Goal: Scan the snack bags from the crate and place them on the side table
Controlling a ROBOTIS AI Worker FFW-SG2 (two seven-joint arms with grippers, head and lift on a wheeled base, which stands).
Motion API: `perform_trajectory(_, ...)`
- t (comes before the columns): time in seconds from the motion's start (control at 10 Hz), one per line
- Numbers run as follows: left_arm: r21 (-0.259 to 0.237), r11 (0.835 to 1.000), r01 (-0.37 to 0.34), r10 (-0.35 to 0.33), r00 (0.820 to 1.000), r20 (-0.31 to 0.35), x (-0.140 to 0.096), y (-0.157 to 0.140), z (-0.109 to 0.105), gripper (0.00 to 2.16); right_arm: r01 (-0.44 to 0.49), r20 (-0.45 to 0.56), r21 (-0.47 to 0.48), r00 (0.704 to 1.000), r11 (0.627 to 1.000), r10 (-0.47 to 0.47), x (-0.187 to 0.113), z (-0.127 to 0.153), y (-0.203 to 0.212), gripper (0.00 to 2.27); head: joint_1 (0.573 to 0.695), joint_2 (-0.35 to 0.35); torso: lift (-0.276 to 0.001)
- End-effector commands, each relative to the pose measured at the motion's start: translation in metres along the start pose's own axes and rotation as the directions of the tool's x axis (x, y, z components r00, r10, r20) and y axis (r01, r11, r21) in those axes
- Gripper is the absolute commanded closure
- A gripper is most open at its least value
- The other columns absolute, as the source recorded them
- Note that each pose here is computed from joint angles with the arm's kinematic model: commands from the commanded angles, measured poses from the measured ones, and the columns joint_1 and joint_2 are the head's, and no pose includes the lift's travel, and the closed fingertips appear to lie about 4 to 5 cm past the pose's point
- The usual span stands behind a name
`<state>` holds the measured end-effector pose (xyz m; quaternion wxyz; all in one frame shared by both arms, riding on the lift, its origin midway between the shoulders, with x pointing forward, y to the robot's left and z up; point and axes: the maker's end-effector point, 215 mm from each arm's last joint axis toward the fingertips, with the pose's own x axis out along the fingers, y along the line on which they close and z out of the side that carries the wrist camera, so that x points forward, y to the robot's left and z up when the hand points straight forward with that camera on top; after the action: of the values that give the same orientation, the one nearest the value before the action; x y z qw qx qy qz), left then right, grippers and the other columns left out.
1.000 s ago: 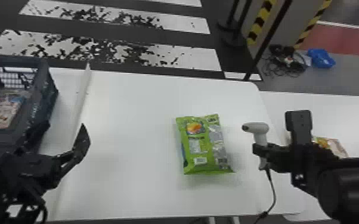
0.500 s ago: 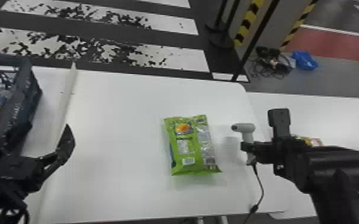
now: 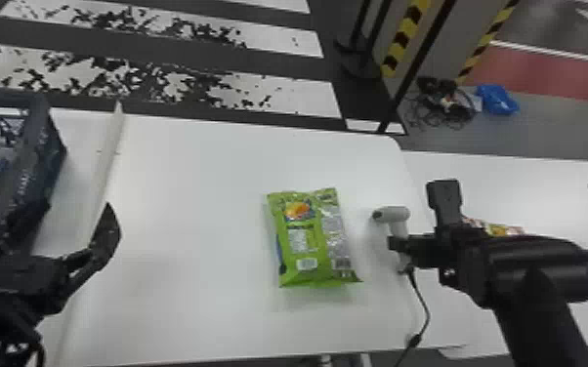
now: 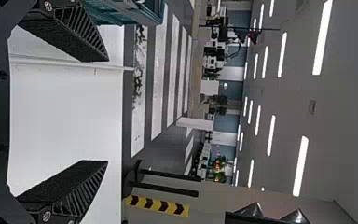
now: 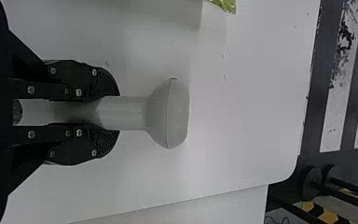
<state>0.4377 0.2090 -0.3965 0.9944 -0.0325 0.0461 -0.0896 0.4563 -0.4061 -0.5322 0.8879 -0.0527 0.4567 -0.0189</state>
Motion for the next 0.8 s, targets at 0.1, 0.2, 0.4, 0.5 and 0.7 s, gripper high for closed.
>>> perform_trajectory(0.1,0.003,1.0,0.002,-0.002,1.0,0.001,0.001,0.0,0.001,0.1,-0.001,-0.005,-0.006,1.0,1.0,0.001,0.004,-0.004,0.004,1.72,0.695,-0.243,-0.081)
perform_trajectory(0.2,0.003,1.0,0.002,-0.002,1.0,0.001,0.001,0.0,0.001,0.1,0.005,-0.002,-0.007,1.0,1.0,-0.005,0.004,-0.003,0.003,1.02,0.695,-0.241,-0.081)
perform_trajectory(0.4,0.003,1.0,0.002,-0.002,1.0,0.001,0.001,0.0,0.001,0.1,0.013,0.005,-0.007,1.0,1.0,-0.013,0.002,-0.005,0.001,0.11,0.695,-0.241,-0.081)
perform_trajectory(0.5,0.002,1.0,0.001,-0.001,1.0,0.0,0.0,0.0,0.0,0.1,0.021,0.021,-0.006,1.0,1.0,-0.021,-0.005,-0.002,-0.001,0.09,0.695,-0.242,-0.081)
perform_trajectory(0.7,0.0,1.0,0.0,0.0,1.0,-0.001,0.0,0.0,-0.001,0.1,0.001,0.077,0.008,0.997,1.0,-0.002,-0.034,0.006,0.003,0.09,0.695,-0.244,-0.081)
